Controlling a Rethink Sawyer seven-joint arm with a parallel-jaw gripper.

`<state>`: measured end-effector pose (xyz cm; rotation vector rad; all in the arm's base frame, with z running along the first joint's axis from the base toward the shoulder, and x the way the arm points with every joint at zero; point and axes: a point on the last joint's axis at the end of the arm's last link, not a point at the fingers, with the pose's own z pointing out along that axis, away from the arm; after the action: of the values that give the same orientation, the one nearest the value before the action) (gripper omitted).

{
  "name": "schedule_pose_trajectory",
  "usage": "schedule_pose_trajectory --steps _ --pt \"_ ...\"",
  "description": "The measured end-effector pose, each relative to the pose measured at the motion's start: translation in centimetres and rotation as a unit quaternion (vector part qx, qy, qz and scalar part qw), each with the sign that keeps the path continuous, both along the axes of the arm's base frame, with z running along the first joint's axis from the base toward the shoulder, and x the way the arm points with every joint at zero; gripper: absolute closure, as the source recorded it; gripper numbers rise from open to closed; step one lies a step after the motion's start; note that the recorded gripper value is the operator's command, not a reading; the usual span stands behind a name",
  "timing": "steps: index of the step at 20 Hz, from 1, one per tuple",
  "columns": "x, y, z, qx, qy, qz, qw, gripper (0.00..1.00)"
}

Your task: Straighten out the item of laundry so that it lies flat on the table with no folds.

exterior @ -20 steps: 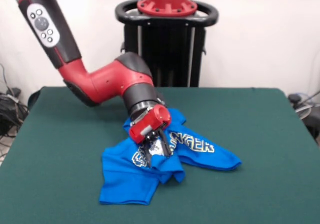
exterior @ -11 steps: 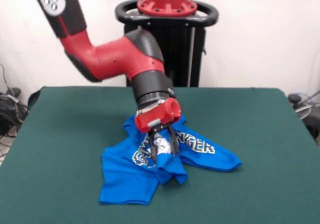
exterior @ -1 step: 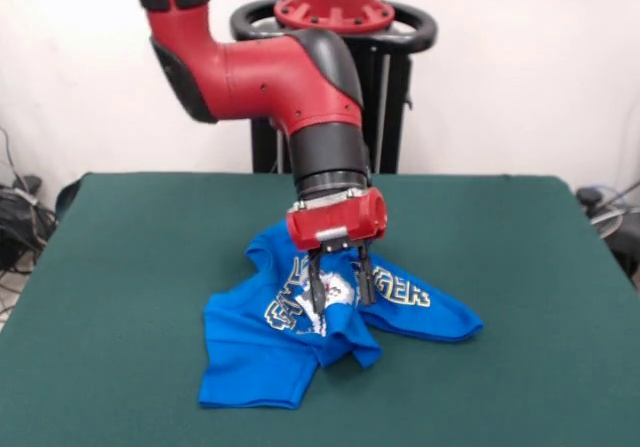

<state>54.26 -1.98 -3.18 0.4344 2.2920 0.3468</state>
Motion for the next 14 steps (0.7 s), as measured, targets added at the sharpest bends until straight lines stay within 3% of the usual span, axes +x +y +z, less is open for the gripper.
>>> schedule_pose_trajectory --steps 7,14 --pt "-0.4 0.9 -1.1 -0.039 0.029 -0.005 0.9988 0.0" --pt "-1.0 2.2 -1.1 -0.086 0.064 -0.013 0.9942 0.0"
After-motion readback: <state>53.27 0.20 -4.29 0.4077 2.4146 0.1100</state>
